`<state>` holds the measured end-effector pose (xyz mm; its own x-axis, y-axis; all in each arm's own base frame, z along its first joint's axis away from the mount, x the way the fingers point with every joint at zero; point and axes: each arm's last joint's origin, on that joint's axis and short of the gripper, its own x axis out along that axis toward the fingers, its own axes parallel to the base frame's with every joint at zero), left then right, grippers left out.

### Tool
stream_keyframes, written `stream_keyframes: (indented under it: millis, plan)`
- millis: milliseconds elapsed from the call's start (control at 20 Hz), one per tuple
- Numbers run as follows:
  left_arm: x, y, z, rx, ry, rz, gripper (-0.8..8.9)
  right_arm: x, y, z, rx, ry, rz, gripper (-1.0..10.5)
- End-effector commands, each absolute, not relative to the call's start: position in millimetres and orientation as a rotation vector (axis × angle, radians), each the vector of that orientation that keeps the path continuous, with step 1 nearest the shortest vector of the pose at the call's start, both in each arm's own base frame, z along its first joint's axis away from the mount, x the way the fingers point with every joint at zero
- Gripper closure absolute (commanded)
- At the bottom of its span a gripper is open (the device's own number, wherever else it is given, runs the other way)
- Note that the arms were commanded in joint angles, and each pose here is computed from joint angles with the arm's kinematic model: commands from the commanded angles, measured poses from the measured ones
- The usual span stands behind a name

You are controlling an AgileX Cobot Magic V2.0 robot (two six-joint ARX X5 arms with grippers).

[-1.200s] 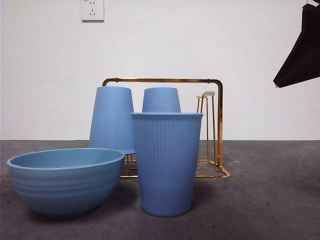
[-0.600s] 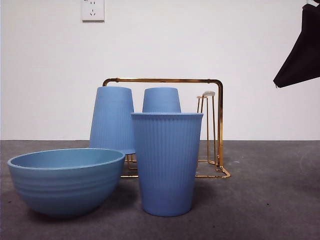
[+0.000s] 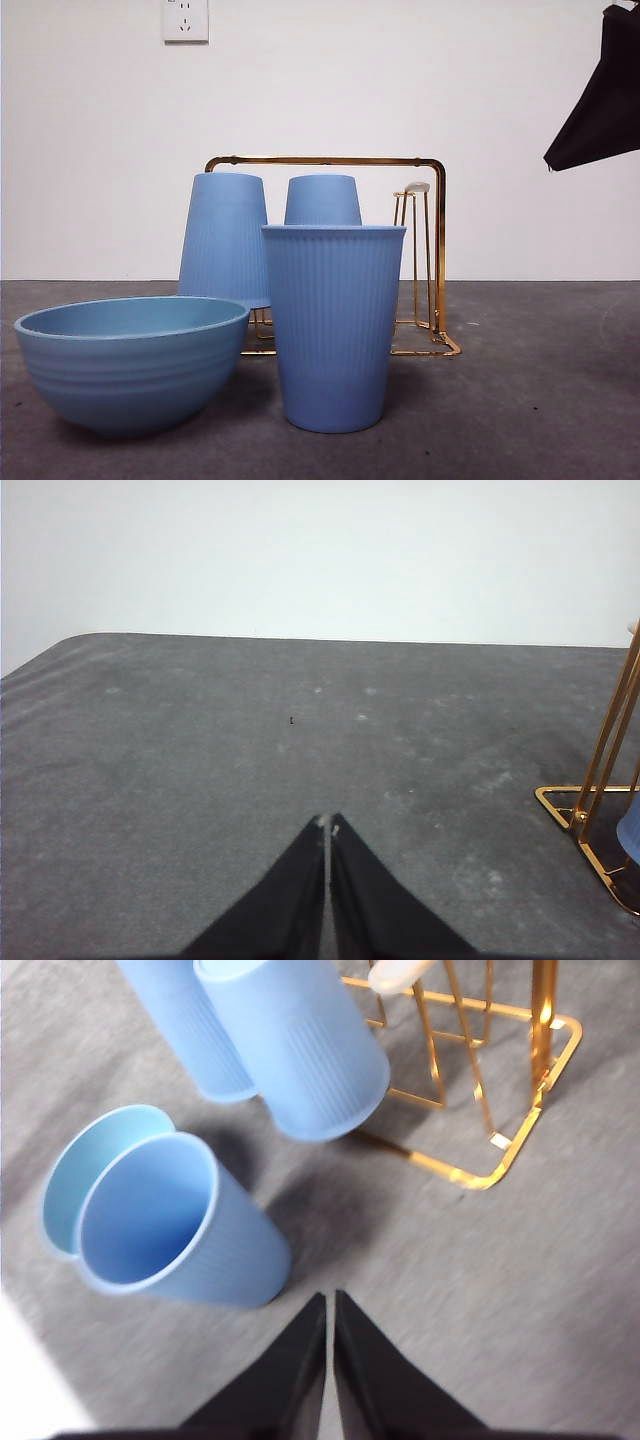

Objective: Right arm lift cup from the cupboard, then place it on the right of the bowl

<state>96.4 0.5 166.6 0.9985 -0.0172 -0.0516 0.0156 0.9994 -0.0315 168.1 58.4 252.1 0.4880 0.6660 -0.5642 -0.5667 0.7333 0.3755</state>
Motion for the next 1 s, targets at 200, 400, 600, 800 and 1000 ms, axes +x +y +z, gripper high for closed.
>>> stream_keyframes:
  millis: [200, 400, 600, 800, 1000]
  plan:
    - [98, 0, 161, -0.039, 0.057, -0.017, 8.06, 155, 53, 254, -0.105, 0.491, 0.739, 9.3]
    - [98, 0, 161, -0.038, 0.057, -0.017, 8.06, 126, 33, 210, -0.171, 0.17, 0.467, 9.3]
    - [98, 0, 161, -0.039, 0.057, -0.017, 8.06, 104, 15, 176, -0.171, 0.051, 0.181, 9.3]
    - [98, 0, 161, -0.038, 0.057, -0.017, 8.06, 96, 9, 163, -0.157, 0.031, 0.111, 9.3]
    - [97, 0, 162, -0.038, 0.053, -0.017, 8.06, 97, 6, 157, -0.143, 0.093, 0.083, 9.3]
